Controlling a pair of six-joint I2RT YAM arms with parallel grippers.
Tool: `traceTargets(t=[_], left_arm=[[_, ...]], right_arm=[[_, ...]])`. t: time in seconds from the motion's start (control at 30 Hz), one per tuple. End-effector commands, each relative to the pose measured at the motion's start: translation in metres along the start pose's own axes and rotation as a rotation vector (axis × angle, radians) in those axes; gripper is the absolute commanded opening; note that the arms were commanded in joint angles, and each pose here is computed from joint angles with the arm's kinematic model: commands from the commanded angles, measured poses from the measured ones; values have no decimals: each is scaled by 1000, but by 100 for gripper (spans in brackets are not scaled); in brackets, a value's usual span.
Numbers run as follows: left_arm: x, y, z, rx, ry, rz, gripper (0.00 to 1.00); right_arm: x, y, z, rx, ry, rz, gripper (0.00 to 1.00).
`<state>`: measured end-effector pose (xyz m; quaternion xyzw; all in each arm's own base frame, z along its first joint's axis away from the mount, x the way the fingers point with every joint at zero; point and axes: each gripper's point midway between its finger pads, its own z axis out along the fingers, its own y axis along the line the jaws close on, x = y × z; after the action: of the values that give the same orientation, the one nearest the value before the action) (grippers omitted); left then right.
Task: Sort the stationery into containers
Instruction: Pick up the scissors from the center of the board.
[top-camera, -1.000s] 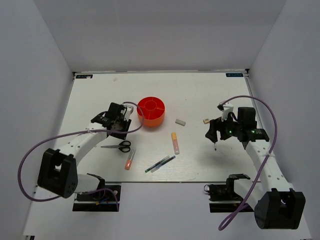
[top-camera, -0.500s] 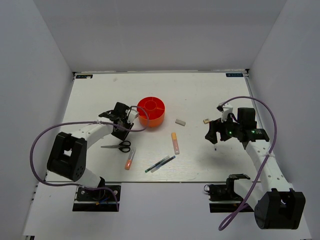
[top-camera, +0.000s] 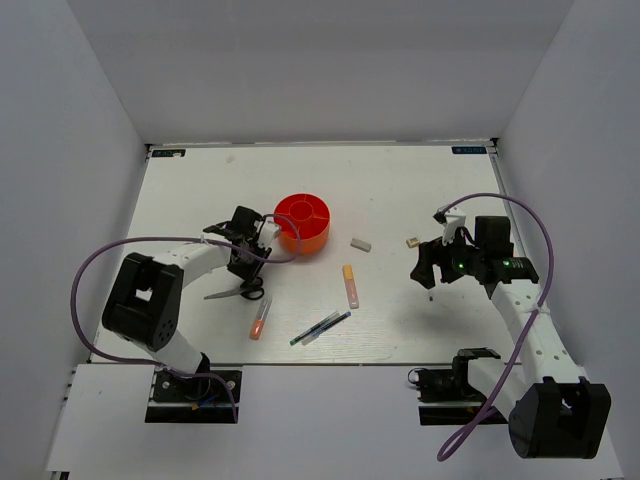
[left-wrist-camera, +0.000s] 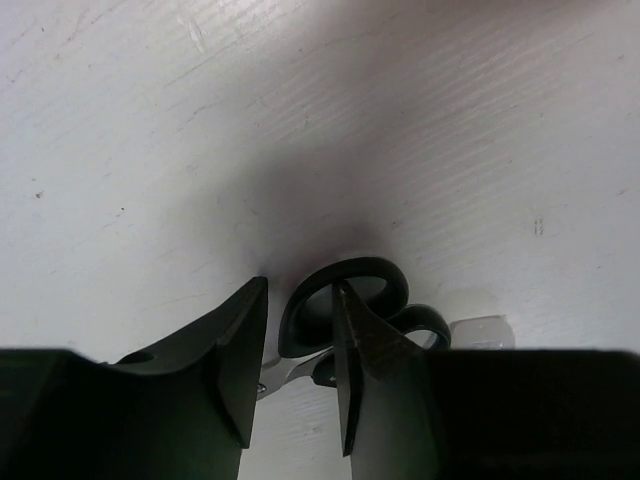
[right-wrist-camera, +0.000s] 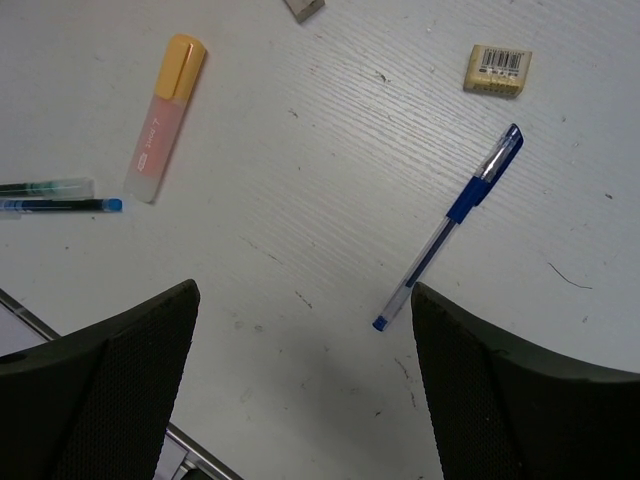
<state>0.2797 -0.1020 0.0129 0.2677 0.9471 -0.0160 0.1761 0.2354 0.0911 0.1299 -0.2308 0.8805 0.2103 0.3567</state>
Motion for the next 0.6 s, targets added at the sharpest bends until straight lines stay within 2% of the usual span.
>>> traceTargets(t=[0.0,0.07,0.1,0.2,0.3,0.33,0.37,0.47,0.53,0.57], left_arm=[[14,-9,18,44,34,-21,41],[18,-10,22,49,52,-35,29],[18,-9,23,45,56,-38,14],[24,-7,25,37,91,-52,0],[14,-1,15,27,55,-78,0],[-4,7,-6,13,-15,-105,0],[-4,7,-6,13,-16,-108,0],[-40,15,-46,19,-175,-169,0],[-73,13,-82,58,-336,-203,0],[-86,15,-96,76,-390,-278,0]], right_arm=[[-16,-2,-7,19,-39,-30,88],[-16,-4,-8,25,-41,-30,88],[-15,-3,-7,22,-37,-29,88],[-16,-3,-7,23,-38,-29,88],[-16,-3,-8,23,-39,-27,88],[-17,-2,-8,19,-43,-31,88],[-16,-2,-7,18,-41,-29,88],[-18,-1,-8,14,-48,-29,88],[-19,-1,-9,16,-53,-28,88],[-18,-1,-9,14,-51,-27,88]])
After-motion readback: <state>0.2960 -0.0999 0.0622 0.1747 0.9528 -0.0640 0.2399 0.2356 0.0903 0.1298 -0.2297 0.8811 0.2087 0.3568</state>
